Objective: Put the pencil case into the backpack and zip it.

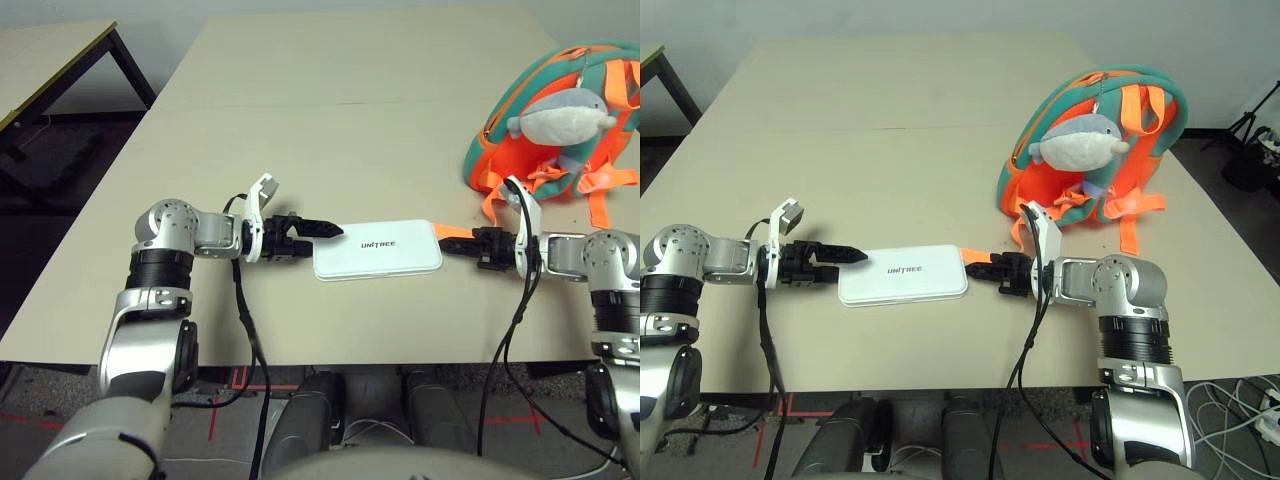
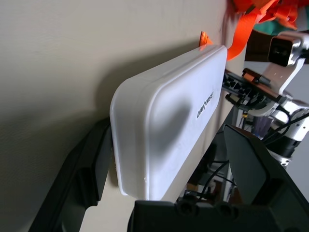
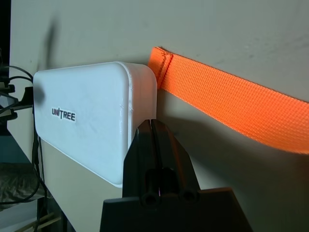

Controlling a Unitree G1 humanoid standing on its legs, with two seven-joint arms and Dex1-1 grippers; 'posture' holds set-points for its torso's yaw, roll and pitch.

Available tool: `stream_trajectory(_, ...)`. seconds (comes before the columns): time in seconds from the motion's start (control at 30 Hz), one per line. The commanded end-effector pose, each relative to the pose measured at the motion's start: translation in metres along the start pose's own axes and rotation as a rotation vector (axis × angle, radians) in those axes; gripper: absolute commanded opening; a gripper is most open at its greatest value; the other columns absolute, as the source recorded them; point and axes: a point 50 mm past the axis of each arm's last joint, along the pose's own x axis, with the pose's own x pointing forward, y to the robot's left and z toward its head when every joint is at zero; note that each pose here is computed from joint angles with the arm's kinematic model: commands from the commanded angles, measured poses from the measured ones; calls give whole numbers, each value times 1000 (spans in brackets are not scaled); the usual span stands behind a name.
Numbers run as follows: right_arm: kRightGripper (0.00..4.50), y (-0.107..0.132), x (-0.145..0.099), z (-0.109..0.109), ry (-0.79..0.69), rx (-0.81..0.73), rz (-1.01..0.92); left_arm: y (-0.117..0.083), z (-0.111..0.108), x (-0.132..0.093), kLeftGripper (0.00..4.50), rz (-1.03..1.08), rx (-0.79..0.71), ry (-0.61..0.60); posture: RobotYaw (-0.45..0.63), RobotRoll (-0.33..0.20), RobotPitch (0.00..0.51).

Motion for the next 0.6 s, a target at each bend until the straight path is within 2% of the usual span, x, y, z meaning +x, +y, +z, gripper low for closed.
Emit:
stream_trajectory(0.03, 38, 4, 9, -1, 16, -5, 25, 13, -23, 16, 4500, 14, -72, 127, -59, 0, 131)
stream_trajectory(0.1, 38, 4, 9, 2, 9, -8, 24, 13, -23, 17, 4500, 12, -76, 128, -60, 0, 130)
stream_trajectory(0.33, 0, 6, 13, 8, -11, -21, 33, 12, -26, 16, 2405, -11, -78, 159, -58, 0, 129)
stream_trajectory(0.4, 0, 6, 14, 9, -13, -24, 33, 12, -28, 15, 2048, -13, -77, 165, -58, 0, 129)
stream_trajectory(0.6, 0, 6, 12, 16, -59, -73, 23, 3, -26, 10, 1530, -60, -14, 146, -53, 0, 127)
